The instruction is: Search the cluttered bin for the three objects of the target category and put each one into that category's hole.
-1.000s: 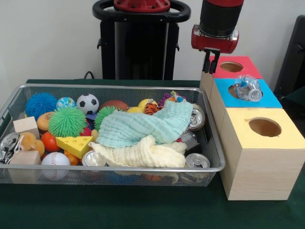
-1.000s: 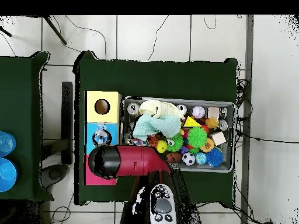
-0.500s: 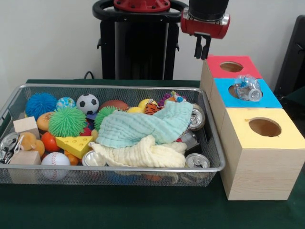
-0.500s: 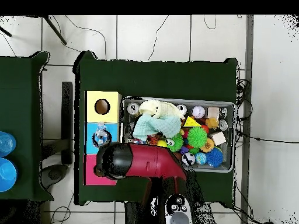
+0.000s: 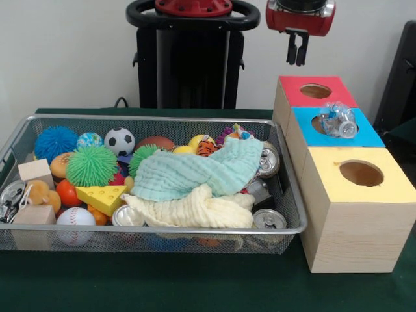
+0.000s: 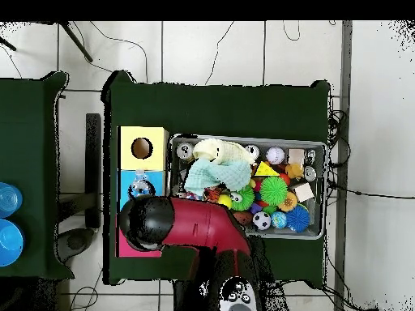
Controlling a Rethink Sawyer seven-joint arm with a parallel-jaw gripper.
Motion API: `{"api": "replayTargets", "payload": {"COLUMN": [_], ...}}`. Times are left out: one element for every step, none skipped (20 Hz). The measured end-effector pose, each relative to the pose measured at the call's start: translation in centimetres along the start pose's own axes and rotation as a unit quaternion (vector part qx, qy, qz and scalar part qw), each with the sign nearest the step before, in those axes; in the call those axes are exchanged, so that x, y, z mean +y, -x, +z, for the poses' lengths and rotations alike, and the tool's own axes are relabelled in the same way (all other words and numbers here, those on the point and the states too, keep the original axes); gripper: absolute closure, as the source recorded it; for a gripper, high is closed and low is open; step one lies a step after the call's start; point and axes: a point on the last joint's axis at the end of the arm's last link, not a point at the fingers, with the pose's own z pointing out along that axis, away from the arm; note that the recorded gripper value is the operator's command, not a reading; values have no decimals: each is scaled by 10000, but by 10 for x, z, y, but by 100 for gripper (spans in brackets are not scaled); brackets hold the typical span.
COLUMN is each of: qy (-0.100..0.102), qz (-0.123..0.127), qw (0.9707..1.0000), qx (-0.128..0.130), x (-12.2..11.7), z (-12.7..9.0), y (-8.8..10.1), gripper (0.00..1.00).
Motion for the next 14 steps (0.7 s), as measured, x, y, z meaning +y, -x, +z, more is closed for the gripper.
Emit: {"api": "replayTargets", "payload": {"qy": [18, 46, 62, 69, 77, 85, 113, 125, 132, 138, 154, 169, 180, 193], "qz": [-7, -22, -44, -63, -73, -83, -79, -70, -64, -58, -36, -14, 0, 17], "qw": [10000, 10000, 10000, 9999, 9999, 9999, 9998, 9998, 9998, 9997, 9997, 9996, 9996, 9996], "qx": [8, 31, 54, 70, 84, 98, 135, 151, 160, 169, 192, 209, 218, 225], "x": [4, 12, 18, 23, 26, 29, 35, 37, 38, 38, 39, 40, 40, 41], "z": [0, 1, 3, 4, 6, 7, 9, 10, 10, 11, 13, 14, 15, 15], "y": [-1, -4, -7, -9, -10, -11, -13, -13, -13, -13, -12, -11, -10, -9], "gripper": [100, 100, 100, 100, 100, 100, 100, 100, 100, 100, 100, 100, 100, 100]}}
